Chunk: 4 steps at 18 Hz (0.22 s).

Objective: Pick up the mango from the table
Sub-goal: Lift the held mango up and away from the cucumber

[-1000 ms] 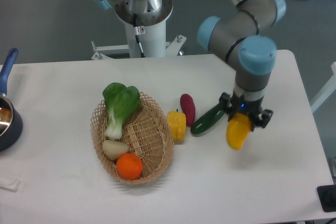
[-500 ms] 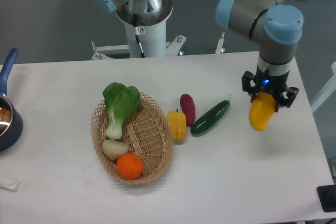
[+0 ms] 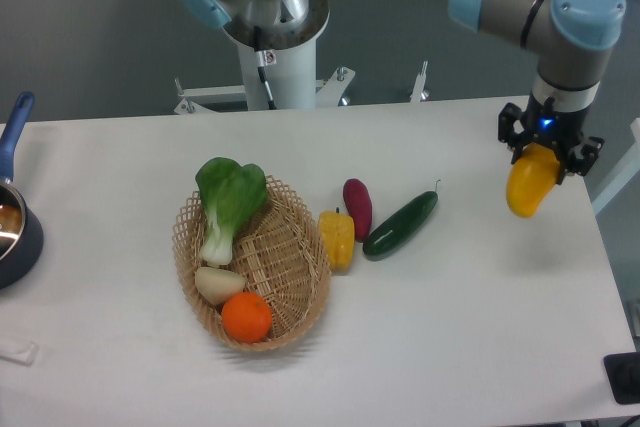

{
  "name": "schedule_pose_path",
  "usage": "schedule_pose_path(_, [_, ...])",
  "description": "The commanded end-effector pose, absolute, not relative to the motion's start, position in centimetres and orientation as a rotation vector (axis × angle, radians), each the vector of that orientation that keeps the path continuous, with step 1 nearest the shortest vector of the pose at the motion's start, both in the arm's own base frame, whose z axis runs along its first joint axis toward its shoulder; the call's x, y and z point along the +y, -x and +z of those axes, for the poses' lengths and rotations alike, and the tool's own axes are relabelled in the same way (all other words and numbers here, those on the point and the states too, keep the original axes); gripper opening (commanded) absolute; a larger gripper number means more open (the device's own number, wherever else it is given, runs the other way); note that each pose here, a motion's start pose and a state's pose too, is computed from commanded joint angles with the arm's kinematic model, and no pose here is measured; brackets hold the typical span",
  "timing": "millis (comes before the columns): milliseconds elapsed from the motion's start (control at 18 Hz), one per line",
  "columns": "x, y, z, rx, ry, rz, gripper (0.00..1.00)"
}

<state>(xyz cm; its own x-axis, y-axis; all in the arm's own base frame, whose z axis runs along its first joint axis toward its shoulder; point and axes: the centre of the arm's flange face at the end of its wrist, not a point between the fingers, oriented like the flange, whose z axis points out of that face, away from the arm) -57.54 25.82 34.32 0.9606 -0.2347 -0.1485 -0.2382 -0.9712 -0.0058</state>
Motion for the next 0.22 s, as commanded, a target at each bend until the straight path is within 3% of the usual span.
schedule_pose_path(222, [25.72,57.24,33.92,0.422,3.079,0.215,0.16])
